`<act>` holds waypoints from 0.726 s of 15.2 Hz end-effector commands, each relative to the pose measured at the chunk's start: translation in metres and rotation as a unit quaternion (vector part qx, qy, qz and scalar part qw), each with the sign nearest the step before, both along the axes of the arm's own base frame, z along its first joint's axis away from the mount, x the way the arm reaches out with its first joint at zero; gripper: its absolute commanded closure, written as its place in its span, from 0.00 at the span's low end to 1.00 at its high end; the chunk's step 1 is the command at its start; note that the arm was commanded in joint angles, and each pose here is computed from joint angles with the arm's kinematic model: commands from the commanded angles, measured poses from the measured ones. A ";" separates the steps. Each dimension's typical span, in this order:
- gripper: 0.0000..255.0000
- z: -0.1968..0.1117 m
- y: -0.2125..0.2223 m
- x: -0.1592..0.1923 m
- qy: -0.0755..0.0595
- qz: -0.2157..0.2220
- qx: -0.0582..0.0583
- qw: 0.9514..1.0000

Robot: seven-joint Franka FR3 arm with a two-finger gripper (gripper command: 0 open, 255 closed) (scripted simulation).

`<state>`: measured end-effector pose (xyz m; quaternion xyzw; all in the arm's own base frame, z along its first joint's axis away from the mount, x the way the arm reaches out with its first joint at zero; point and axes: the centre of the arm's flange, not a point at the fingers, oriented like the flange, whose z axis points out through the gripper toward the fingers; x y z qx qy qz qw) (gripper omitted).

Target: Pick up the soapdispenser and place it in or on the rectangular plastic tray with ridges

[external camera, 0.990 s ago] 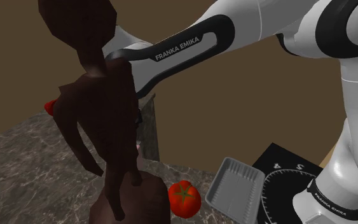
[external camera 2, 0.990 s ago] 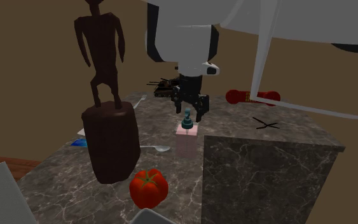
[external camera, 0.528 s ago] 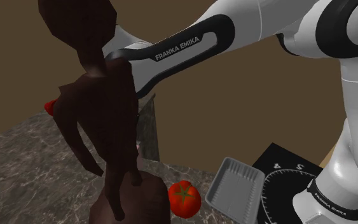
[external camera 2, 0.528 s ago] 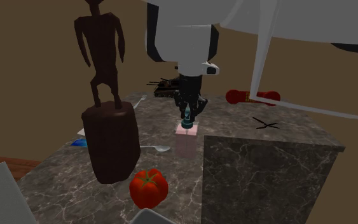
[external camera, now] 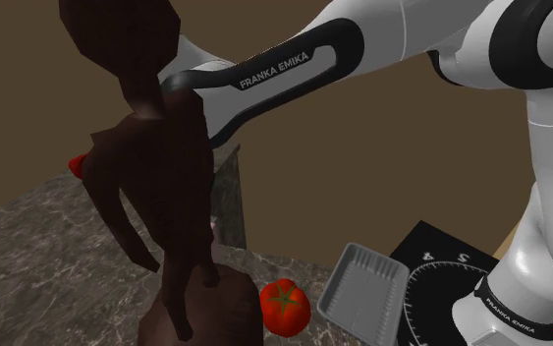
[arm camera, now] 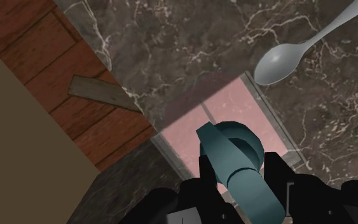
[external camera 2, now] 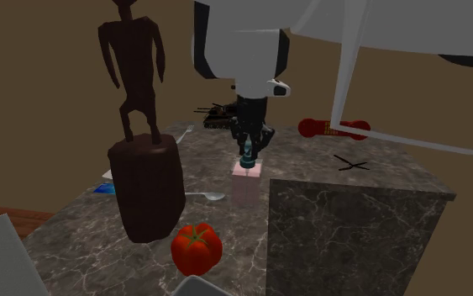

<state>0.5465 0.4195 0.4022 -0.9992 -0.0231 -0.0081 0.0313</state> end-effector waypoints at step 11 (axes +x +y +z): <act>1.00 0.062 0.000 0.000 0.000 0.000 0.000 1.000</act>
